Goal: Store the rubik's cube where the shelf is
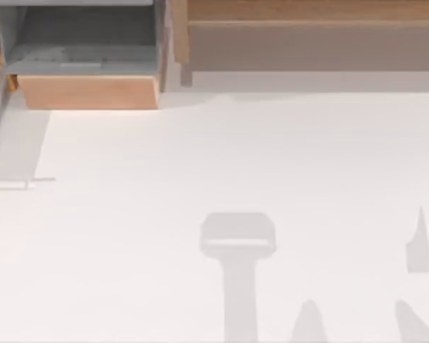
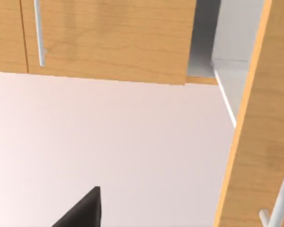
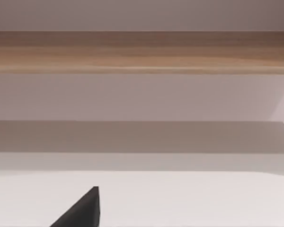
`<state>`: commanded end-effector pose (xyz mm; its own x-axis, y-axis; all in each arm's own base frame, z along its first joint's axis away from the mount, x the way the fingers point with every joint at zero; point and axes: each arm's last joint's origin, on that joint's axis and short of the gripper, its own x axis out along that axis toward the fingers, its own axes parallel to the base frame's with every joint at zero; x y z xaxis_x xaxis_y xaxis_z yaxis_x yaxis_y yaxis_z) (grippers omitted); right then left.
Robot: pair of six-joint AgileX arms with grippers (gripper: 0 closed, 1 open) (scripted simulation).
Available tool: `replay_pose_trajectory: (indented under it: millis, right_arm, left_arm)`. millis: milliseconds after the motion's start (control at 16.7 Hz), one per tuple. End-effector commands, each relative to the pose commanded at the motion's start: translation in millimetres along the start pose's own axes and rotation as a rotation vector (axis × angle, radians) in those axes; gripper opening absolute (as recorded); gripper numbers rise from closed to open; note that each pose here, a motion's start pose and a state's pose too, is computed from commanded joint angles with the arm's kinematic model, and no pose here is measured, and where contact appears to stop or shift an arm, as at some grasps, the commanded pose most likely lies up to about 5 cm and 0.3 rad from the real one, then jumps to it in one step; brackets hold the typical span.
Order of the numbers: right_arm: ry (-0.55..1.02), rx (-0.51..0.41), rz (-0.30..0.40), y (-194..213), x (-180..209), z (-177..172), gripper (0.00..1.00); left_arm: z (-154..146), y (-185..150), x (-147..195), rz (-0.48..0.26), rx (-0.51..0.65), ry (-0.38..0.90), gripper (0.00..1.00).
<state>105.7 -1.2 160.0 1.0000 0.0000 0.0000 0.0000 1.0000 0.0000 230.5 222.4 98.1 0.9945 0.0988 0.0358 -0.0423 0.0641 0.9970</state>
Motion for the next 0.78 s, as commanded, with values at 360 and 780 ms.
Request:
replay_pose_trajectory:
  millis: [360,780]
  right_arm:
    - [0.000,0.000,0.000,0.0,0.0,0.0,1.00]
    - [0.000,0.000,0.000,0.0,0.0,0.0,1.00]
  left_arm:
    - [-78.5,27.4,20.8,0.087,-0.163,0.166,1.00]
    - [-141.6,80.2,87.6,0.094,-0.523,0.265,1.00]
